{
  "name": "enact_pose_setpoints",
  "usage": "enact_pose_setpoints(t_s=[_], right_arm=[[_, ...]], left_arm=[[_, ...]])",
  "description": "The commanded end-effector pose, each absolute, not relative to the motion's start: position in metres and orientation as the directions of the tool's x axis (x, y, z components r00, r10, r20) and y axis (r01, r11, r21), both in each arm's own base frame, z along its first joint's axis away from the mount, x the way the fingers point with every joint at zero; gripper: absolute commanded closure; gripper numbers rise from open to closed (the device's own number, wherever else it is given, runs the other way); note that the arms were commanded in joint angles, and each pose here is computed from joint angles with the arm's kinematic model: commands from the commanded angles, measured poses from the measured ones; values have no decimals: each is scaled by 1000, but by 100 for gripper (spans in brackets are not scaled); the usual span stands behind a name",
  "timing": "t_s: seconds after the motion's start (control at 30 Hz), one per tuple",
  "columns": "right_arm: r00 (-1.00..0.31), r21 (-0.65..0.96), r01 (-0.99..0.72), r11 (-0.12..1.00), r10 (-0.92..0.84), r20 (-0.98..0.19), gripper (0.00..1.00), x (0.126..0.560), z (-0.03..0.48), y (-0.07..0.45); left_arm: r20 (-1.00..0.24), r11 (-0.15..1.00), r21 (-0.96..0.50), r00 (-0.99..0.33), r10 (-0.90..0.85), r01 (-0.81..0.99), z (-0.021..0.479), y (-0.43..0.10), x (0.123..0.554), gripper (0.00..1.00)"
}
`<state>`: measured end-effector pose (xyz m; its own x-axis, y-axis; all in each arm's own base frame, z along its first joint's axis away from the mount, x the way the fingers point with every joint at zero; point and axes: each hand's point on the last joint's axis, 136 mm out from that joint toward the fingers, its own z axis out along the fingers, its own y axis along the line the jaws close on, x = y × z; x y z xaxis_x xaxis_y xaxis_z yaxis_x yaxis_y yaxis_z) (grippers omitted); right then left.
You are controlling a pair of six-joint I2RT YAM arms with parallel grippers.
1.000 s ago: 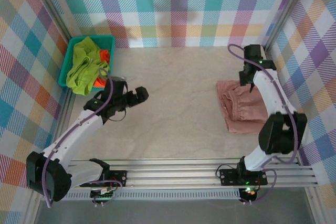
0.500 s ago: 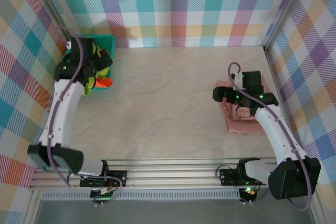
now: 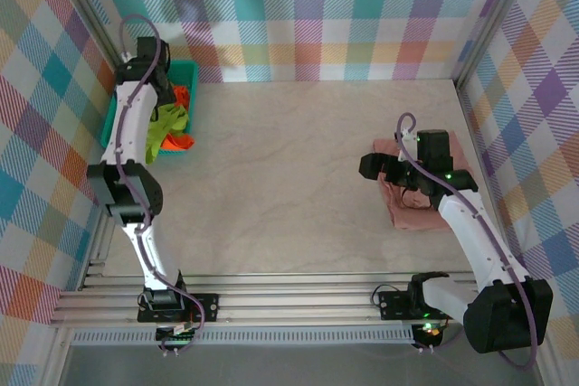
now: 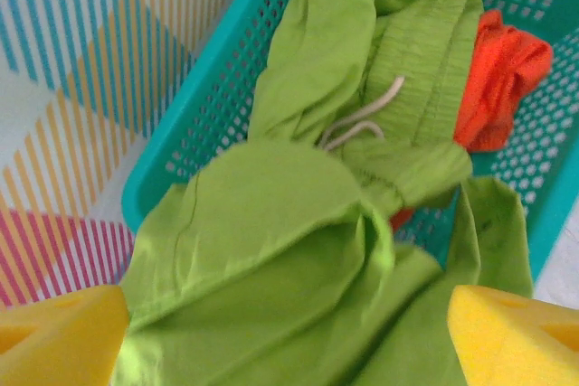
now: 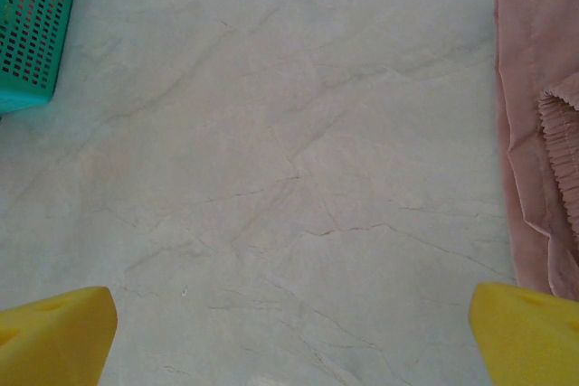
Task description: Fold and stack the shorts
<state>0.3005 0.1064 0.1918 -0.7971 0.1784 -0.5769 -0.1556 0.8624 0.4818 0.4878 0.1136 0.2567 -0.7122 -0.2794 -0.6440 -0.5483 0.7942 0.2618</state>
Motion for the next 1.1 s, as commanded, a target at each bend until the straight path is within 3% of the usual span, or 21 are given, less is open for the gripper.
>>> enact_pose_setpoints(t_s=[0.0, 0.17, 0.37, 0.5, 0.6, 0.8, 1.07], right_arm=[[-796, 490, -175, 854, 170, -581, 0, 299, 191, 109], [-800, 492, -168, 854, 173, -574, 1, 302, 188, 109], [-811, 505, -162, 848, 177, -558, 1, 306, 186, 111], [-813, 519, -161, 840, 186, -552, 1, 306, 187, 113], [-814, 527, -163, 834, 189, -550, 0, 306, 188, 115], [-808, 544, -166, 823, 203, -553, 0, 306, 192, 117], [-797, 571, -181, 801, 221, -562, 1, 308, 199, 123]], left_arm=[[-576, 756, 388, -779, -248, -528, 245, 136, 487, 11], [-529, 742, 430, -809, -254, -514, 222, 148, 496, 23], [-551, 739, 418, -794, -256, -528, 231, 152, 495, 63], [-642, 747, 339, -721, -260, -572, 274, 148, 493, 88], [-731, 752, 255, -630, -263, -609, 320, 144, 488, 100], [-873, 783, 33, -399, -280, -622, 413, 131, 474, 100], [-935, 841, -264, -90, -344, -472, 516, 102, 453, 100]])
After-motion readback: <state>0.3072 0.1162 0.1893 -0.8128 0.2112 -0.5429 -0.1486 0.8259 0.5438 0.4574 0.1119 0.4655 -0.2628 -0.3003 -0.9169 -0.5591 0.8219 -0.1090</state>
